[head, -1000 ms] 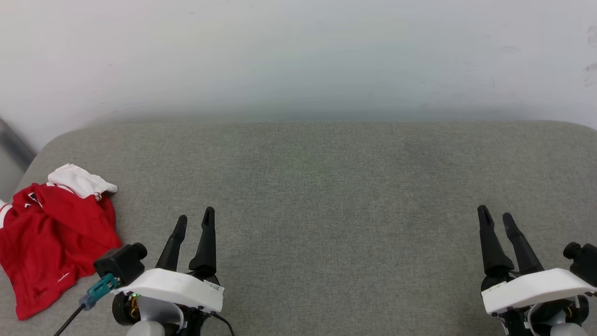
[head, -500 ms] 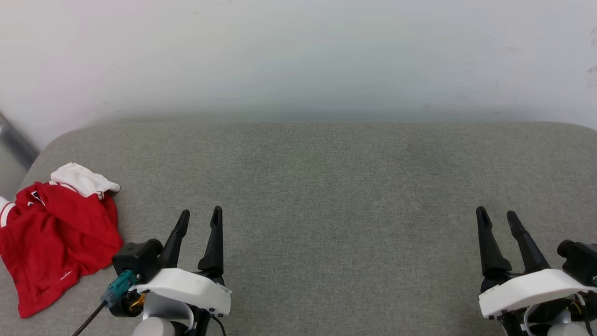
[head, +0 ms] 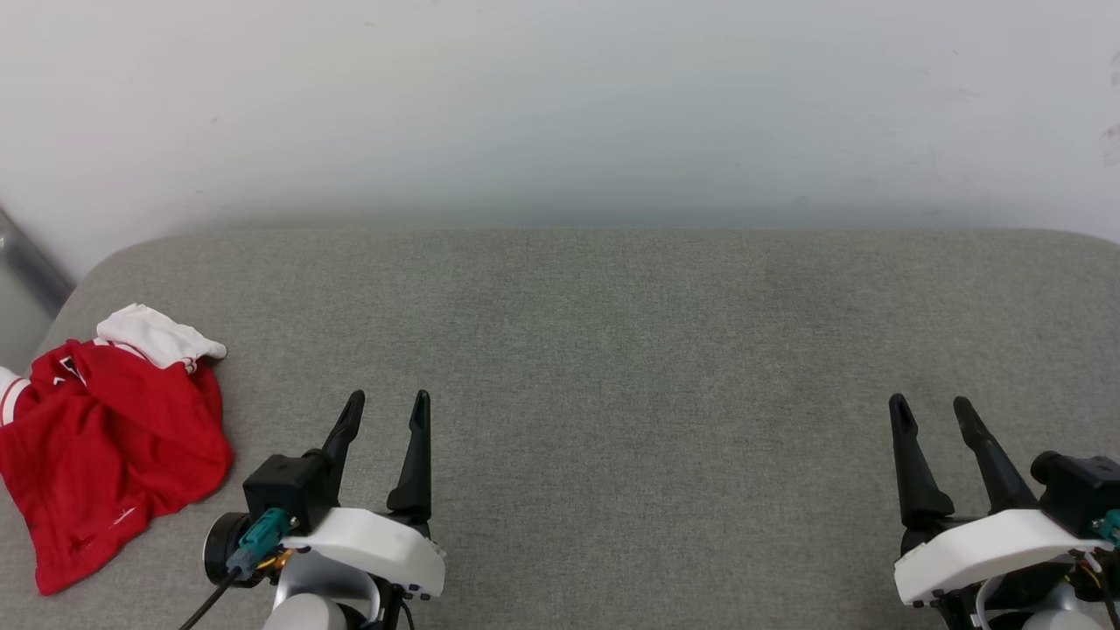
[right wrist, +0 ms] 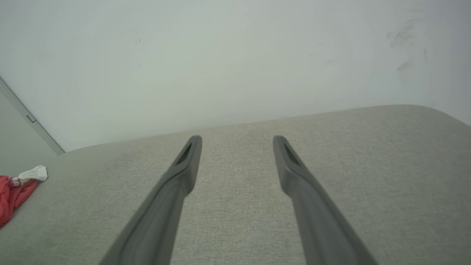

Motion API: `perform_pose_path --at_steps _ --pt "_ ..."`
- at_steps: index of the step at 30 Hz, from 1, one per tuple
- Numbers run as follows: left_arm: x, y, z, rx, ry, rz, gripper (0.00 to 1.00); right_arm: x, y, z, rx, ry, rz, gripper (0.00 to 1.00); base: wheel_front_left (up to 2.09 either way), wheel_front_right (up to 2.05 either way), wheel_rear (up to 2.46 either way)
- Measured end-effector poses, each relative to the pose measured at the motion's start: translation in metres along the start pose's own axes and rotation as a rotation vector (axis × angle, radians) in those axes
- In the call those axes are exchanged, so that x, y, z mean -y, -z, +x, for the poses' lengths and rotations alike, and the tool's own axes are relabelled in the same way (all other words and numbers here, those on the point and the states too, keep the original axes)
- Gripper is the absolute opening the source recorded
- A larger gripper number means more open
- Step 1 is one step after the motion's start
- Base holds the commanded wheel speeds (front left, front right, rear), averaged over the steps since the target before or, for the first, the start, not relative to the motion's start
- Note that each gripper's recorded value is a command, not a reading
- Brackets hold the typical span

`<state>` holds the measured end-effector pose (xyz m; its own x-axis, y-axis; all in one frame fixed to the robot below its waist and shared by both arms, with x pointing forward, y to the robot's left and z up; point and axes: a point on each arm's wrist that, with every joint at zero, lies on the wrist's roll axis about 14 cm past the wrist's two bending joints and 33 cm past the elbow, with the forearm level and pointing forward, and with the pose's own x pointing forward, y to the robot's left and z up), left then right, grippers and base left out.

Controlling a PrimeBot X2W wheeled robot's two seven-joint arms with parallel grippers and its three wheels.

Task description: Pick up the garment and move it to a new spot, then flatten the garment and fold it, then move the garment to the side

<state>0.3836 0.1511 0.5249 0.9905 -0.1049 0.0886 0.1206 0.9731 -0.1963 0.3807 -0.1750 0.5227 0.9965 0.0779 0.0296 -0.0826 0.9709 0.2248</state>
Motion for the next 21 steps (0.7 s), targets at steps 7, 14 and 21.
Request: perform_pose_path --at_steps 7,14,21 --pt "0.0018 -0.0021 0.0018 0.013 0.010 0.063 1.00 -0.0009 -0.0011 0.0006 0.003 -0.004 -0.034 1.00 0.00 0.00 0.00" --pt "0.0026 -0.0010 0.0011 0.018 0.016 0.098 1.00 -0.0021 -0.0018 0.0012 0.004 -0.009 -0.077 1.00 0.00 0.00 0.00" --pt "0.0037 -0.0007 0.0006 0.024 0.021 0.118 1.00 -0.0030 -0.0032 0.0022 0.007 -0.013 -0.123 1.00 0.00 0.00 0.00"
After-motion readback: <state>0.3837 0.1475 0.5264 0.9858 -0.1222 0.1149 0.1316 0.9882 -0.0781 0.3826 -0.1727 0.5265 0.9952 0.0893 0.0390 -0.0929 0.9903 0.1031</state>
